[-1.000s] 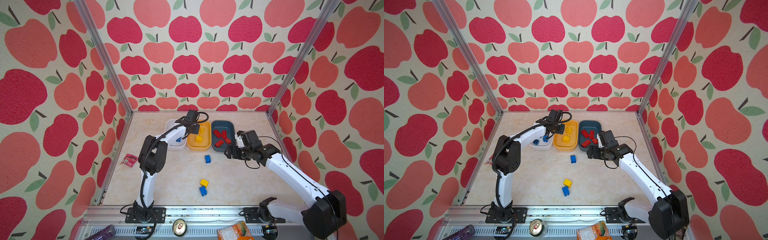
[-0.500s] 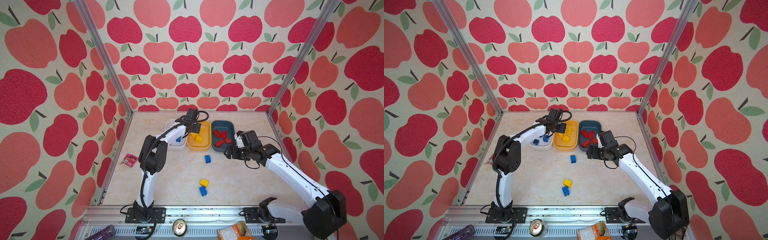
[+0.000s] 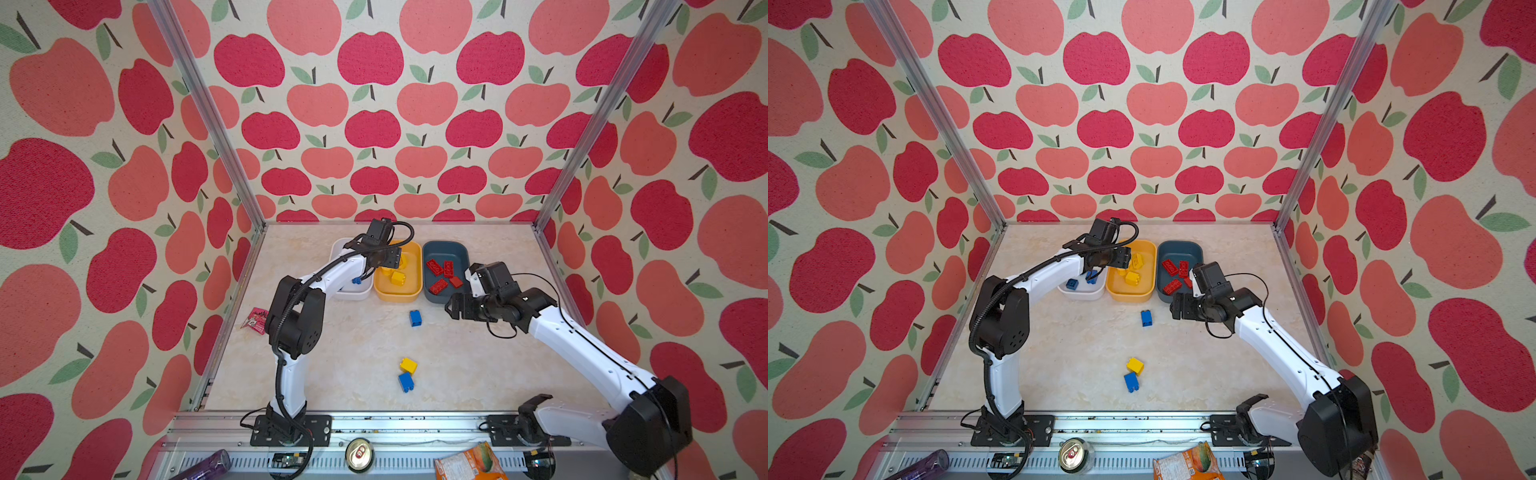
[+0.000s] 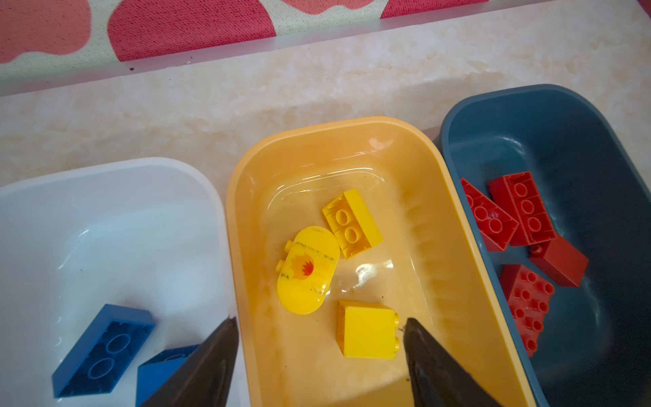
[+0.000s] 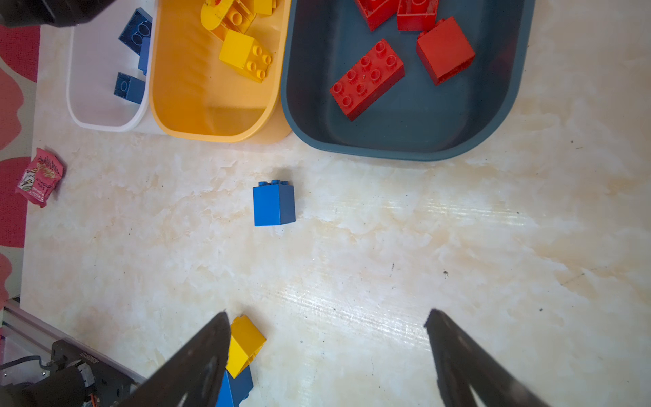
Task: Sort the legos into containers by color
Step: 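Raise the left gripper while the right gripper moves over the blue brick, then grasp the blue two-by-two brick with the right gripper and lift it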
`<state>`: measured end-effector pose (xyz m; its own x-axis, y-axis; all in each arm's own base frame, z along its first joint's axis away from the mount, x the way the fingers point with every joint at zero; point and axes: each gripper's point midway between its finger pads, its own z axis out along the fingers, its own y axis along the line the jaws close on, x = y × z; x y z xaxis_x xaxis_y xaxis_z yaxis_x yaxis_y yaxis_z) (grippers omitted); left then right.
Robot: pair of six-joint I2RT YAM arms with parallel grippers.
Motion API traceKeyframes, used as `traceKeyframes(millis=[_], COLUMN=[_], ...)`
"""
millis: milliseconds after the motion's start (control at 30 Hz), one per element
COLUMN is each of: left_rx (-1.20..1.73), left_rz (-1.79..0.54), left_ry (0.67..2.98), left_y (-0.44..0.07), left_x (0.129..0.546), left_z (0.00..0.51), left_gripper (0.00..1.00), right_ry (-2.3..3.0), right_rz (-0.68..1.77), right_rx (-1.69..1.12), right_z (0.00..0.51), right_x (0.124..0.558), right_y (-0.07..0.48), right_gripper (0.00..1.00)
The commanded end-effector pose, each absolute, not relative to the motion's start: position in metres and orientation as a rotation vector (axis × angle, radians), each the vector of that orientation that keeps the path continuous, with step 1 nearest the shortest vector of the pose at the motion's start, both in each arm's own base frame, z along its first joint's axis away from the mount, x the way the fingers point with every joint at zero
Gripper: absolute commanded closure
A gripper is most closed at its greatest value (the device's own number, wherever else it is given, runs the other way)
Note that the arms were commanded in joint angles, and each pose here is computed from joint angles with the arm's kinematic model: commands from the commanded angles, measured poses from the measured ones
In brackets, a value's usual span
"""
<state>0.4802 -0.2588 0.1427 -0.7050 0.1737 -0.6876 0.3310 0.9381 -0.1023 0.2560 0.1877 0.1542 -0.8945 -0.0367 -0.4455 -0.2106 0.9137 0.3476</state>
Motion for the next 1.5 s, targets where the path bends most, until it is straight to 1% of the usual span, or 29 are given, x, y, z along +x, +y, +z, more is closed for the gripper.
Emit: traceKeyframes(millis=[0, 233, 500, 800, 1067, 1167, 1300, 1333, 1467], left_rx=[0.306, 0.241, 0.169, 0.059, -0.023, -0.047, -0.076, -0.080, -0.098], left_rz=[-0.362, -0.441, -0.454, -0.456, -0.451, -0.452, -0.455, -0.465, -0.469], left_ry=[2.296, 2.279, 2.268, 2.279, 2.272, 2.274, 2.296, 2.274, 2.278], left_y=[-0.258, -0.242, -0.213, -0.170, -0.138, -0.129, -0.120, -0.118, -0.113], left_x=[0.472, 0.440, 0.399, 0.355, 0.330, 0.323, 0.317, 0.314, 0.311], left_z=[0.173, 0.182, 0.188, 0.178, 0.175, 0.172, 0.161, 0.168, 0.164], left_gripper=[0.22, 0.19, 0.16, 0.13, 0.11, 0.11, 0.10, 0.10, 0.10], right_ry=[2.641, 2.659, 2.684, 2.719, 2.756, 2.768, 2.784, 2.790, 2.806], right_rz=[0.545, 0.529, 0.500, 0.447, 0.375, 0.344, 0.305, 0.297, 0.247], right_rx=[-0.176, -0.230, -0.322, -0.458, -0.553, -0.576, -0.595, -0.599, -0.615], right_z=[0.150, 0.141, 0.128, 0.106, 0.082, 0.073, 0.061, 0.058, 0.048], right_x=[0.257, 0.257, 0.259, 0.265, 0.274, 0.277, 0.280, 0.280, 0.282], right_y=[0.194, 0.212, 0.236, 0.271, 0.295, 0.300, 0.304, 0.305, 0.306], right_gripper=[0.10, 0.10, 0.10, 0.11, 0.15, 0.19, 0.22, 0.23, 0.25])
